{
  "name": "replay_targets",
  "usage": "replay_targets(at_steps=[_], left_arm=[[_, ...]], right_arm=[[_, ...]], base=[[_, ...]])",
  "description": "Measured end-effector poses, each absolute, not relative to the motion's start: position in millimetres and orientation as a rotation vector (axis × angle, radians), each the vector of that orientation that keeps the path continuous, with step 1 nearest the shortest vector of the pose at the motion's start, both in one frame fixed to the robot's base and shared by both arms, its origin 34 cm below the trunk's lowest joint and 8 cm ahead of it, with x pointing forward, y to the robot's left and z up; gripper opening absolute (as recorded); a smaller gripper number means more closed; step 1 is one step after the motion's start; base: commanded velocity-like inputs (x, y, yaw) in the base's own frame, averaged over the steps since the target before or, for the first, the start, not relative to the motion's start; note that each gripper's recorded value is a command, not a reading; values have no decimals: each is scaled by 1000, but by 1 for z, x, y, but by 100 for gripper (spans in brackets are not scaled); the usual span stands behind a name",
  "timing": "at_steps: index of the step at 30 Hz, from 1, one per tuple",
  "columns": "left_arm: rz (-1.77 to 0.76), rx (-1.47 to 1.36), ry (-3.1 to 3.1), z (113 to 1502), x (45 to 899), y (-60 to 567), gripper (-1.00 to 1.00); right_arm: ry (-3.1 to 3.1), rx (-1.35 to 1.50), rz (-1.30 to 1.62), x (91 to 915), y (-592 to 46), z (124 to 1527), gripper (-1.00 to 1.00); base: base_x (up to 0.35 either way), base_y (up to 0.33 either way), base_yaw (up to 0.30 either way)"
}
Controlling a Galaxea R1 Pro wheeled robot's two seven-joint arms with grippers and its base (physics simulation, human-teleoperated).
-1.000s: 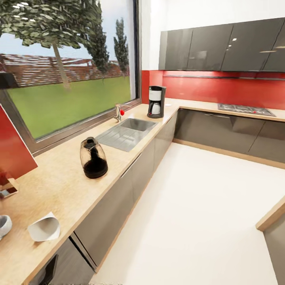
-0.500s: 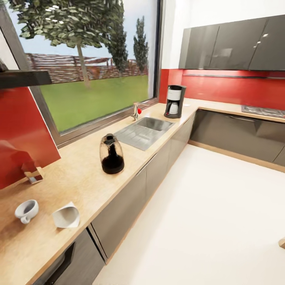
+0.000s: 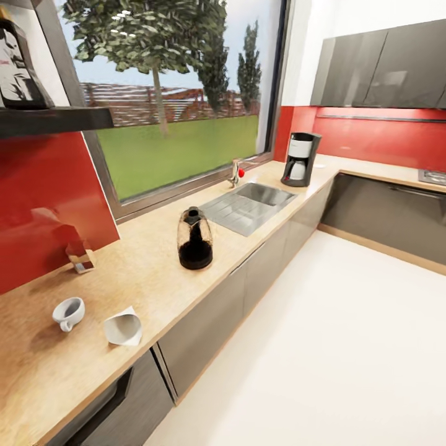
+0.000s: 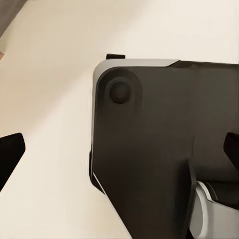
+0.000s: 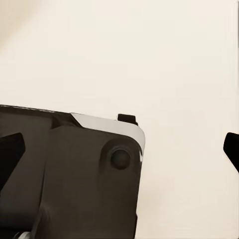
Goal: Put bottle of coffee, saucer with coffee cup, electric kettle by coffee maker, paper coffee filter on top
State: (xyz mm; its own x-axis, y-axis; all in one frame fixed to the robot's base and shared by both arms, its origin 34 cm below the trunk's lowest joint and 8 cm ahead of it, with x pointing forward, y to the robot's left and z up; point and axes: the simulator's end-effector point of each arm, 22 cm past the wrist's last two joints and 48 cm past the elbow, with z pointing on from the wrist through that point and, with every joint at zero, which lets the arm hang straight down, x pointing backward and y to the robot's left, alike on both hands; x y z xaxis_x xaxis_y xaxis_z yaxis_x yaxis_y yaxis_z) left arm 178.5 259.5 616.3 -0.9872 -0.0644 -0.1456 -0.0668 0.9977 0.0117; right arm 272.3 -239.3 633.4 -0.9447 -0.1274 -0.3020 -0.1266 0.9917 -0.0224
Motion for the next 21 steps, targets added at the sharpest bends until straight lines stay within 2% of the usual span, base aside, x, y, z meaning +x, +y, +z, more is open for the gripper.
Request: replay_targets(at_steps=[5, 8, 14, 21], left_arm=[[28, -100, 2984, 617, 180, 260, 100], [30, -102, 2981, 617, 182, 261, 100], [30, -101, 2975, 617, 184, 261, 100], [33, -99, 2974, 617, 184, 260, 100]], right_arm=[[2828, -189, 3, 273, -238, 633, 100], [2826, -189, 0, 273, -239, 634, 100], [2828, -187, -3, 272, -239, 633, 100], [2829, -187, -4, 272, -239, 633, 100]], base=[[91, -253, 11], [38, -76, 38], [-7, -21, 252], [-106, -187, 273]])
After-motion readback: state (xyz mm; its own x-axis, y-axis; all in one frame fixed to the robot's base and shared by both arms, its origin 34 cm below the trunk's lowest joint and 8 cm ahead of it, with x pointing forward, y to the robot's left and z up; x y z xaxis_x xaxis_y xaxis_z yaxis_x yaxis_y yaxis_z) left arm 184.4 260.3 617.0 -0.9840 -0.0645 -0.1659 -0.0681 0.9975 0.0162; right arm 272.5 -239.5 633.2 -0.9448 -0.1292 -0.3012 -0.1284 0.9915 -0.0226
